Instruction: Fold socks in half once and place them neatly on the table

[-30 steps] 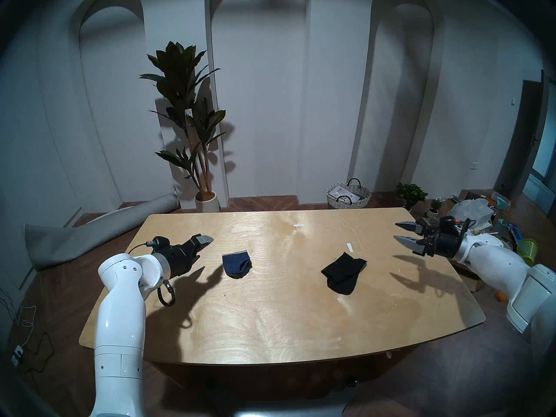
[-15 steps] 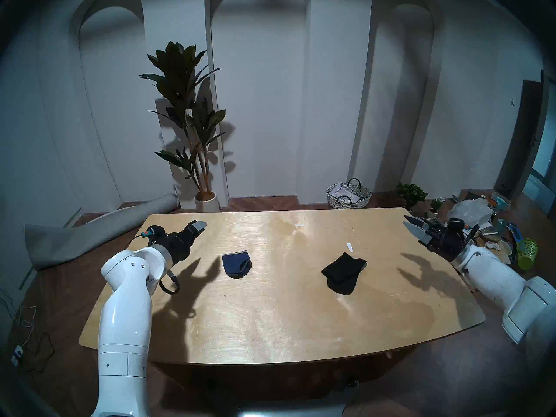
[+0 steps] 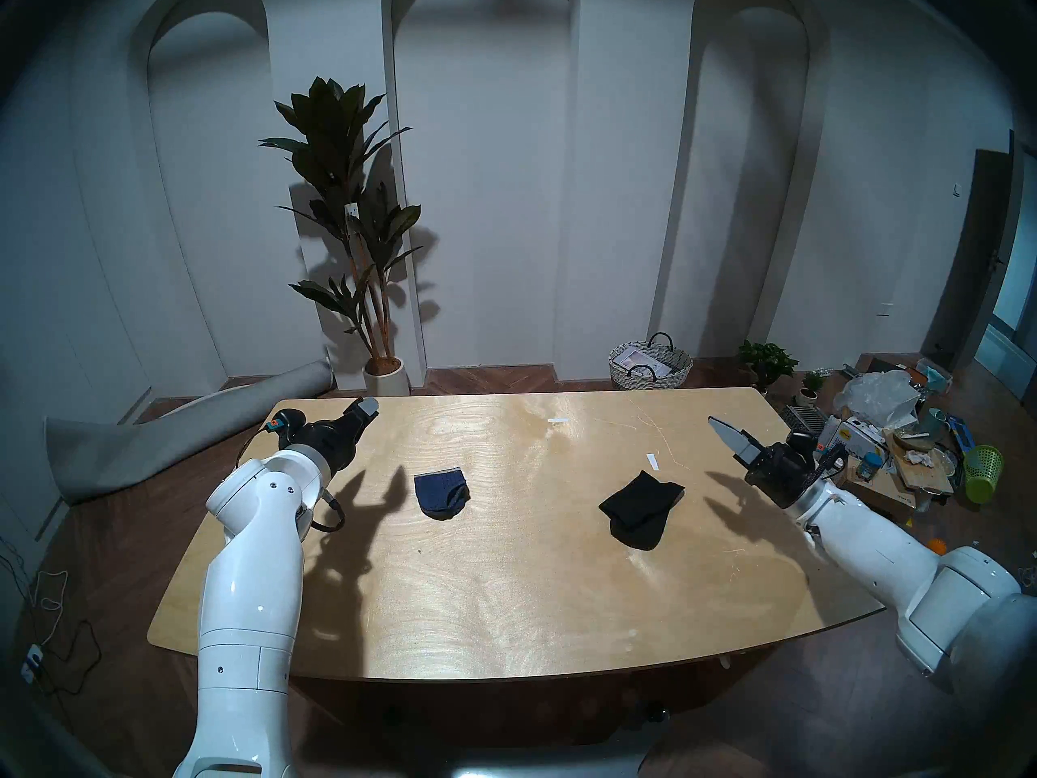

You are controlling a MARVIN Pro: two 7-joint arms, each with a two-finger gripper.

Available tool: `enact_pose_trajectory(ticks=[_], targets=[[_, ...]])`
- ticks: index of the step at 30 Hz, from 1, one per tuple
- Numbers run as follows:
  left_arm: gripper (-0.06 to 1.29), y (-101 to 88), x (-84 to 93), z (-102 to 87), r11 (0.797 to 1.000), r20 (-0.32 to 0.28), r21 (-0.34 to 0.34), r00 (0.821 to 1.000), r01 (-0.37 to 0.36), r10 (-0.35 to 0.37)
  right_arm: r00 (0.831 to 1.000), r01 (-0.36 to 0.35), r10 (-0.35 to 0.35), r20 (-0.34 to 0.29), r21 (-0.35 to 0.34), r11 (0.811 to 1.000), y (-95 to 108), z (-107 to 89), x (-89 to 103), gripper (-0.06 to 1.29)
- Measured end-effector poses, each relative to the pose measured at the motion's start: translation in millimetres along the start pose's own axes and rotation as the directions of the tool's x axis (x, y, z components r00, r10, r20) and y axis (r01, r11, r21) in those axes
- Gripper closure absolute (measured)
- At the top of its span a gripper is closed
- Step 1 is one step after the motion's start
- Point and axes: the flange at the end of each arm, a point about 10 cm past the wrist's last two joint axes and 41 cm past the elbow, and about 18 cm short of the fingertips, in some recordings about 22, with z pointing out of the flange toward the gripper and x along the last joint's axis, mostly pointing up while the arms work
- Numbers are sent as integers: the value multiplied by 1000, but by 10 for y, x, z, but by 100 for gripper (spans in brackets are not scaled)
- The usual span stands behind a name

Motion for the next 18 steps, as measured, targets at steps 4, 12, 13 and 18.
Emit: enact_pose_trajectory(ticks=[4, 12, 13, 18], targets=[[1, 14, 37, 57, 999, -44, 17, 998, -43, 44, 997, -52, 54, -60, 28, 998, -52, 278, -154, 0], [1, -3, 41, 114, 995, -80, 38, 992, -91, 94, 989, -38, 40, -143, 19, 999, -64, 492, -78, 0], [1, -6, 42, 117, 995, -82, 40, 992, -94, 97, 988, -33, 35, -150, 17, 999, -65, 506, -61, 0], [1, -44, 46, 144, 991, -98, 57, 987, -118, 123, 978, 18, -17, -206, 4, 1000, -67, 617, 144, 0]])
